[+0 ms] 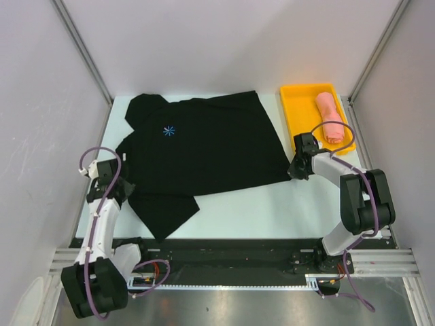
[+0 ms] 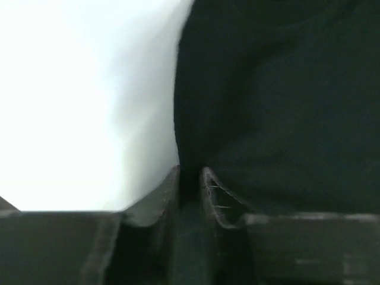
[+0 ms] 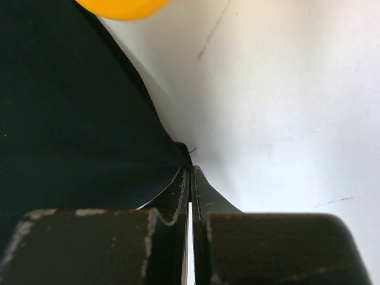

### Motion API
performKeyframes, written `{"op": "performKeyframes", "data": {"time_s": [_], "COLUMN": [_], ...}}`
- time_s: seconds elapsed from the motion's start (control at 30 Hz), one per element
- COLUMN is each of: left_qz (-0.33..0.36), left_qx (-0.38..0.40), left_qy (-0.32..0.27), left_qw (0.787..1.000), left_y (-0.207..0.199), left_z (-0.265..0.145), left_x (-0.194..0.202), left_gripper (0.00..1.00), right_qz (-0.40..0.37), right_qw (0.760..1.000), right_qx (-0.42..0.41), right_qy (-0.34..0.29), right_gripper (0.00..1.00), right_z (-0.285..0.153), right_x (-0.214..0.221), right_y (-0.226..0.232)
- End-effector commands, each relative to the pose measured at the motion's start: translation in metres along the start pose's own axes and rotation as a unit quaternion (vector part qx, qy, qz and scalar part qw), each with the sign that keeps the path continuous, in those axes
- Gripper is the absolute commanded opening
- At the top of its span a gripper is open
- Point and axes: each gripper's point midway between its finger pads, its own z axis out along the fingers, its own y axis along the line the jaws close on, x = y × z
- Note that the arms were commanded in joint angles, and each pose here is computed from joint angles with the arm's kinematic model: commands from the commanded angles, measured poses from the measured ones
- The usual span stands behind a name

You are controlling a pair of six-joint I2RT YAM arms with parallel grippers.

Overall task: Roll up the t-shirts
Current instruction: Flatten out the T-shirt at the center of the board.

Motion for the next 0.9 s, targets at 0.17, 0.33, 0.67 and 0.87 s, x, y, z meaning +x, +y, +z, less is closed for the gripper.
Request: {"op": "performKeyframes", "data": {"time_s": [0.17,0.33,0.67,0.87], "left_qz": [0.082,0.114,0.149,0.157], "left_qx": [0.08,0.092,0.054,0.031], "left_qy": [0.004,0.063,0.117,0.115], "left_qw": [0.993,0.987,0.98,0.98], "left_y": [-0.039,-0.042,-0.029,-0.023], "left_z": [-0.035,-0.051,-0.039,-0.029], "left_x": [0.029,0.103,0.174,0.182], "left_gripper": [0.68,0.65,0.74,0.57], "right_qz": [-0.029,-0.032,-0.042,-0.037], "right_qw": [0.999,0.998,0.997,0.996], "right_qx": [-0.017,-0.047,-0.066,-0.073], "right_qy": [-0.034,-0.031,-0.02,-0.023], "right_gripper": [0.02,0.02,0.02,0.0], "right_z": [-0.012,-0.012,-0.008,-0.009], "right_x": [-0.003,-0.002,0.001,-0.004], "right_y": [0.018,0.032,0.037,0.037]}}
